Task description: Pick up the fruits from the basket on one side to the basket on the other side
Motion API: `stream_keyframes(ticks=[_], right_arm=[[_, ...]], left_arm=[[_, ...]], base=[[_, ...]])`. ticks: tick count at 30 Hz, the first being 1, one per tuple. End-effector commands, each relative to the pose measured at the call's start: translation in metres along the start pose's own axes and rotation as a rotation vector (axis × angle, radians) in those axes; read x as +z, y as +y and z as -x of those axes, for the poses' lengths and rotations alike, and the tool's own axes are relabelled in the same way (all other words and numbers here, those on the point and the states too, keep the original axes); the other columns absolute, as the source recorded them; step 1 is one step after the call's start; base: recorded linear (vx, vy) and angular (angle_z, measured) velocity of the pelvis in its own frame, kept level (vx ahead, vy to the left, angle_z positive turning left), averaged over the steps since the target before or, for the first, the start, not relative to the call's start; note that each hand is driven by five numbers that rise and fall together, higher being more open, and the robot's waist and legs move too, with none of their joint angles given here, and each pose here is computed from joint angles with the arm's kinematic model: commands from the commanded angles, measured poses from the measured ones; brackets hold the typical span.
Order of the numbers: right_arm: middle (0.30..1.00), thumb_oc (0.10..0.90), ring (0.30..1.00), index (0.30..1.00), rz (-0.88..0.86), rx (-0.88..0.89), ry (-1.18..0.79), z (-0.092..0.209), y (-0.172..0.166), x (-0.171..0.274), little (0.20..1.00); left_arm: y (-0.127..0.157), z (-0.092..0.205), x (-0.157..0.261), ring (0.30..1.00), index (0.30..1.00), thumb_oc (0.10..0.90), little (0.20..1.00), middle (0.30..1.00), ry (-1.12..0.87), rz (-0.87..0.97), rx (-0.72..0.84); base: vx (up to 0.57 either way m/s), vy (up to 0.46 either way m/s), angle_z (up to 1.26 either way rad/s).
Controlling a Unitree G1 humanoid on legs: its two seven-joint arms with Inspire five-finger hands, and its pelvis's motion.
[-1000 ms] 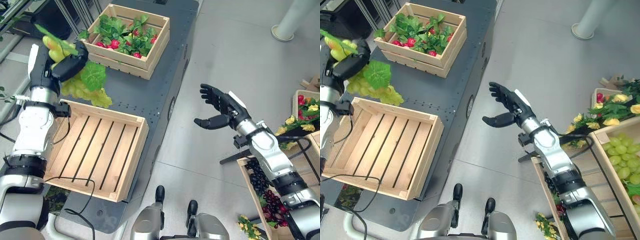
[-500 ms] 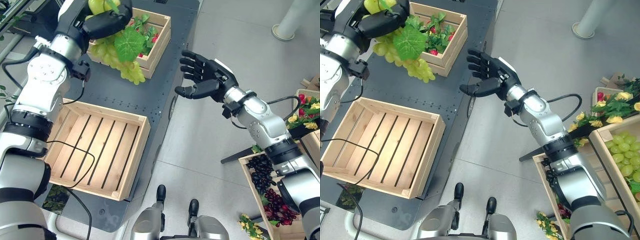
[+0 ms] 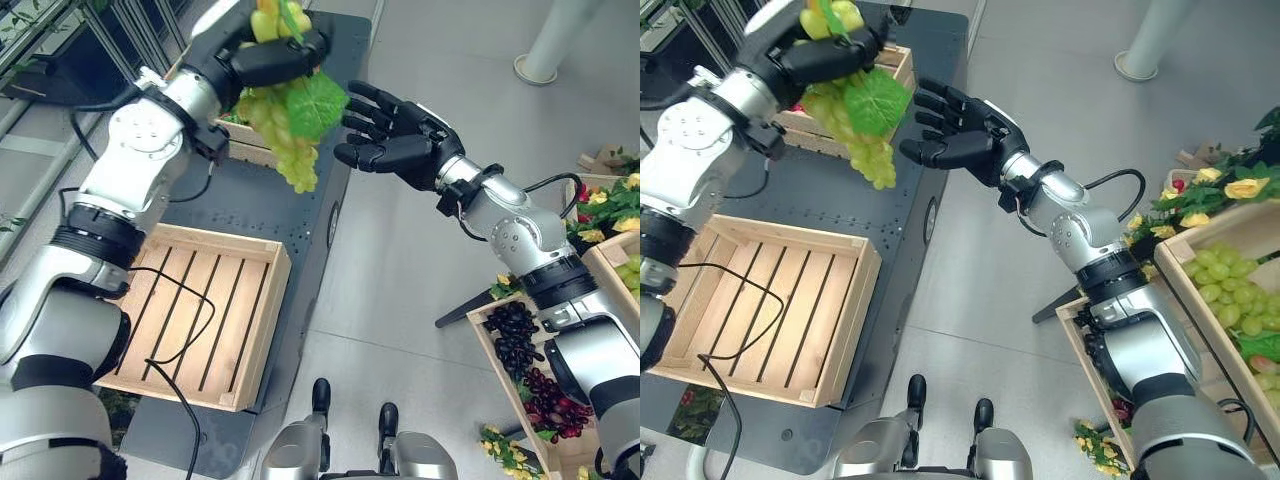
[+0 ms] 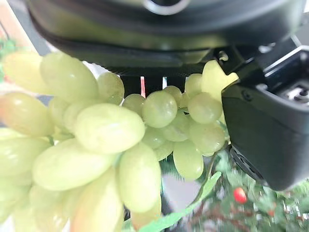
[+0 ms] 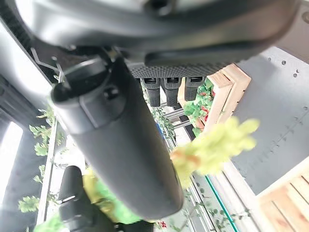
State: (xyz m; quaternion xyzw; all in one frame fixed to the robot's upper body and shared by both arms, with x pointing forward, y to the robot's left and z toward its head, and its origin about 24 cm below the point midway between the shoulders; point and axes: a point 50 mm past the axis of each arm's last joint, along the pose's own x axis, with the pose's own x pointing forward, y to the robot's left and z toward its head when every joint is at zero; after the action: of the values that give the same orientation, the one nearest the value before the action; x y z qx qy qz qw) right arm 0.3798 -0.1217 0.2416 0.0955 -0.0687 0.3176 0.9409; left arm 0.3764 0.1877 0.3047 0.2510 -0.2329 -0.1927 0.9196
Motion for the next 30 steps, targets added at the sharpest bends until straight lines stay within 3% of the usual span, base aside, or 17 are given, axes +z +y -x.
stream_keyframes(ticks=[1,11,23,30], right_arm=[[0.9,0.8,0.9,0.9,-0.195,0.065,0.021,-0.01,0.013,-0.036,0.9],[0.9,0.8,0.9,0.9,-0.273,0.117,0.126,-0.022,0.034,-0.057,0.9],[0.9,0.8,0.9,0.9,-0.277,0.114,0.264,-0.02,0.034,-0.086,0.9],[0.9,0.8,0.9,0.9,-0.283,0.112,0.214,-0.023,0.037,-0.085,0.9]], left_arm=[[-0.017,-0.021,0.0,0.3,0.3,0.4,0.3,0.3,-0.101,0.225,0.055],[-0.047,-0.034,-0.007,0.3,0.3,0.4,0.3,0.3,-0.085,0.305,0.002],[-0.059,-0.039,-0.003,0.3,0.3,0.4,0.3,0.3,-0.114,0.357,0.0],[-0.061,-0.04,0.001,0.3,0.3,0.4,0.3,0.3,-0.135,0.384,-0.009]], base=[[0.02,0.017,-0.07],[0.01,0.013,-0.1],[0.01,0.007,-0.03],[0.0,0.0,0.0]])
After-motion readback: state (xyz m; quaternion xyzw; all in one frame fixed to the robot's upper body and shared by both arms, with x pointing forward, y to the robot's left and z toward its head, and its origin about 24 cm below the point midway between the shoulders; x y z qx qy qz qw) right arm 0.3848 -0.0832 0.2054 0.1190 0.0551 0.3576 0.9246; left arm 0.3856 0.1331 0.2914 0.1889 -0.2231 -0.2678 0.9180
